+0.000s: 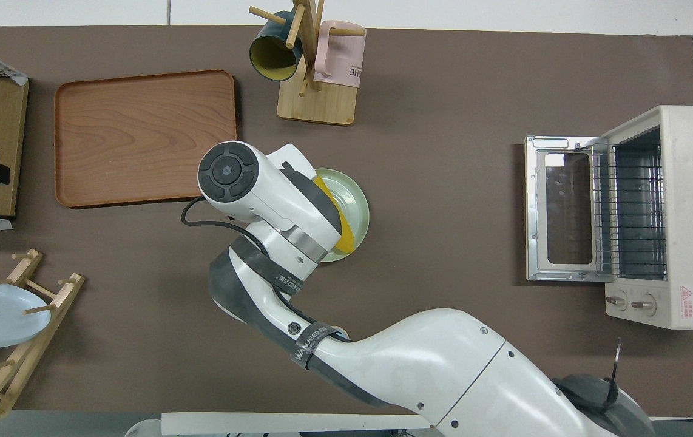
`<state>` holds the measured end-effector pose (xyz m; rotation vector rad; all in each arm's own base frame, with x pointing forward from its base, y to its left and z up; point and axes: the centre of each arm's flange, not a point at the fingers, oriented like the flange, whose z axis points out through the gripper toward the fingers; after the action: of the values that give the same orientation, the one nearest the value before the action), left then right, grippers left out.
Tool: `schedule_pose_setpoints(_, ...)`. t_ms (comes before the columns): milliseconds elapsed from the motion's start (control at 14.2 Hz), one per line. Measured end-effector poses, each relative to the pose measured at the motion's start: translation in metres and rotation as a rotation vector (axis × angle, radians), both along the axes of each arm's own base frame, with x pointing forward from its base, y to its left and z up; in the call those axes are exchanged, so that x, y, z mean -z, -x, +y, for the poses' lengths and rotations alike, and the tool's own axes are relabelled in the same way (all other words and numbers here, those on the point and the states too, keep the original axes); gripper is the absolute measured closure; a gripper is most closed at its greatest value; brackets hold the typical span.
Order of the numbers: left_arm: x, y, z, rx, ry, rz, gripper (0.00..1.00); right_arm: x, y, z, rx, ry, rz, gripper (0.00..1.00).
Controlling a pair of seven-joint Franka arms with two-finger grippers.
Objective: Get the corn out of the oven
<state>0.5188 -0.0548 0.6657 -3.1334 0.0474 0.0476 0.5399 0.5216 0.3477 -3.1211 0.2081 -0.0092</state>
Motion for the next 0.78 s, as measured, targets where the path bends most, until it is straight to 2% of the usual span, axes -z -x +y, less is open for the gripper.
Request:
schedule_pose_setpoints(141,0.0,0.0,0.001,-0.001,0.0,0.0,0.0,-0.006,-0.007,-0.003,0.011,-0.015,-0.014,0.67)
schedule_pose_setpoints(282,0.002,0.002,0.003,-0.005,0.0,0.006,0.0,-0.039,-0.018,-0.013,0.033,-0.044,-0.056,0.47)
schedule_pose_setpoints(353,0.007,0.003,0.004,-0.007,0.0,0.009,0.0,-0.061,-0.03,-0.033,0.034,-0.04,-0.067,0.34)
schedule_pose_setpoints(423,0.016,0.003,0.004,-0.015,0.002,-0.004,0.0,-0.082,-0.045,-0.069,0.005,-0.012,-0.057,0.24)
schedule_pose_setpoints(494,0.032,0.003,-0.002,-0.042,0.005,-0.028,0.0,-0.098,-0.062,-0.115,-0.025,0.018,-0.038,0.21)
schedule_pose_setpoints(564,0.056,0.004,-0.018,-0.085,0.011,-0.057,0.0,-0.105,-0.076,-0.168,-0.051,0.043,-0.012,0.24)
schedule_pose_setpoints(635,0.086,0.006,-0.05,-0.125,0.02,-0.086,0.0,-0.103,-0.082,-0.219,-0.076,0.066,0.022,0.33)
schedule_pose_setpoints(776,0.149,0.023,-0.136,-0.181,0.046,-0.122,0.0,-0.074,-0.072,-0.301,-0.109,0.099,0.094,0.59)
